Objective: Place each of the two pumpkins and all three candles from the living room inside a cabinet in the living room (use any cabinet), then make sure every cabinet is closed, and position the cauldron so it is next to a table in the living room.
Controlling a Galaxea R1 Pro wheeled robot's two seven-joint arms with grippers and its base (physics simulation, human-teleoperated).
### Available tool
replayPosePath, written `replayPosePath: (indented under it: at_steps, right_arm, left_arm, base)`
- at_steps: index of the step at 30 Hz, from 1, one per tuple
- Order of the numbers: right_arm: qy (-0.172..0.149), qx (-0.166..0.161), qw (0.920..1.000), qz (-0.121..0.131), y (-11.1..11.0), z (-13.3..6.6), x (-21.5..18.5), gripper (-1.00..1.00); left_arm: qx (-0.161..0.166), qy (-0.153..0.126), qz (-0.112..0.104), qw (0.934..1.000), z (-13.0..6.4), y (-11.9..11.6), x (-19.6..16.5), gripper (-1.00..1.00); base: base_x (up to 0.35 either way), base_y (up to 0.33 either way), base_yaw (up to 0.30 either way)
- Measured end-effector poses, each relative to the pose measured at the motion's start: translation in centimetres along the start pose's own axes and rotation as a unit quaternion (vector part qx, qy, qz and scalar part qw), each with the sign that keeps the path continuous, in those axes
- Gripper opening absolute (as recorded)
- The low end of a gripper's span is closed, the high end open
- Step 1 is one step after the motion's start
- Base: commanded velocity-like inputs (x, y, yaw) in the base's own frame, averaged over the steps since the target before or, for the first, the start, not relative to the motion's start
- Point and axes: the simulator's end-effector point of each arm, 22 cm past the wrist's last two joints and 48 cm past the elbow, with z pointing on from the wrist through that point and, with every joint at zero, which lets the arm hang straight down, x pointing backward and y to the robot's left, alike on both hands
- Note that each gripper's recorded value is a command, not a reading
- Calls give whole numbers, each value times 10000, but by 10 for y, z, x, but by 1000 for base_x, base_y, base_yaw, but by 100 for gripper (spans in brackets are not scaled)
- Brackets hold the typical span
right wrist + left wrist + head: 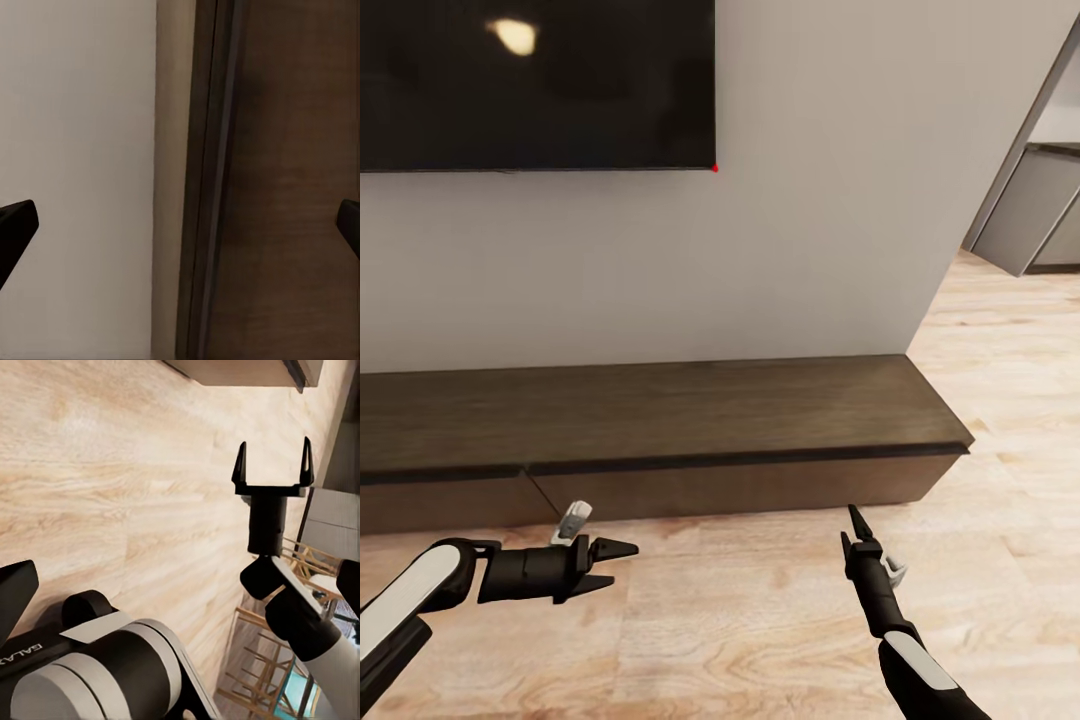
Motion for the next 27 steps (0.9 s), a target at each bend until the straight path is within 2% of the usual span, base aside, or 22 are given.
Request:
replayPosePath:
  at_steps: [5, 11, 27]
  right_arm:
    - [37, -35, 10000, -20, -9, 0, 3, 100]
    - [71, -255, 9996, -27, -12, -1, 6, 100]
    - [102, -292, 9995, -49, -47, -4, 10, 100]
  left_arm:
    - [30, 93, -7, 10000, 9, 8, 9, 100]
    - [45, 139, 1, 9999, 17, 18, 14, 100]
    - [46, 142, 2, 9999, 35, 49, 21, 100]
  base:
    - [0, 0, 0]
    - [0, 0, 0]
    - [0, 0, 0]
